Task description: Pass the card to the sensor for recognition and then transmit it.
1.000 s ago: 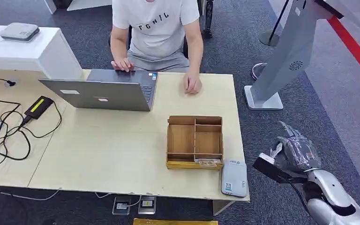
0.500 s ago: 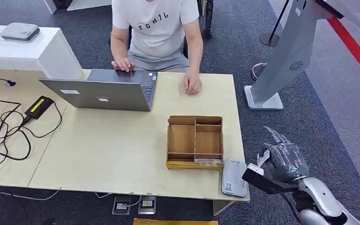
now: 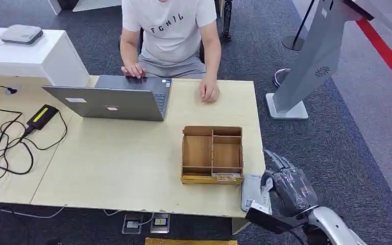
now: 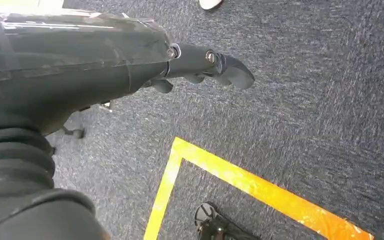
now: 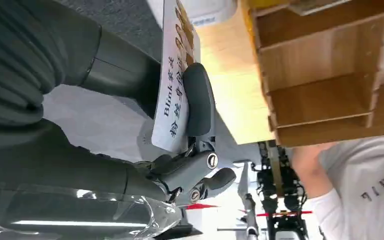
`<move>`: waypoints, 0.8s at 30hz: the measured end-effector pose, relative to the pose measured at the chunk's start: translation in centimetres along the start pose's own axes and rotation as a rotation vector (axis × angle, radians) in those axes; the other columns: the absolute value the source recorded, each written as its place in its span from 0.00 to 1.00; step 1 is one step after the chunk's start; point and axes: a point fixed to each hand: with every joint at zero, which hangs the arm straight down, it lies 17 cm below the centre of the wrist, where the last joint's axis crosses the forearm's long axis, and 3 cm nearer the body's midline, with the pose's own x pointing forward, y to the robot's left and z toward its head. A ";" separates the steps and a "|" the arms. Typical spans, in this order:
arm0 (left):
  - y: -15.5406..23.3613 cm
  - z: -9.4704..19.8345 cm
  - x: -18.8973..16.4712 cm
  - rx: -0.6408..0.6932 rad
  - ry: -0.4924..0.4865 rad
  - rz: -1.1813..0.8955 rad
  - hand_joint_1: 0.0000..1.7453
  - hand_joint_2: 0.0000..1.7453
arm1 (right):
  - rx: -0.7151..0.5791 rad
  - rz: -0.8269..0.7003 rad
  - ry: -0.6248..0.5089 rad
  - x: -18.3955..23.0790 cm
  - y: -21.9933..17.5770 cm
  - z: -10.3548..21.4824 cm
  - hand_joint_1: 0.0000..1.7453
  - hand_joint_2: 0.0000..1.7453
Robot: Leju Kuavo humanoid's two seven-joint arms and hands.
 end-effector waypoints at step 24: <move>-1.2 0.2 -0.3 -0.014 0.004 0.001 0.00 0.00 | 0.095 -0.124 -0.123 6.9 5.1 -1.7 1.00 1.00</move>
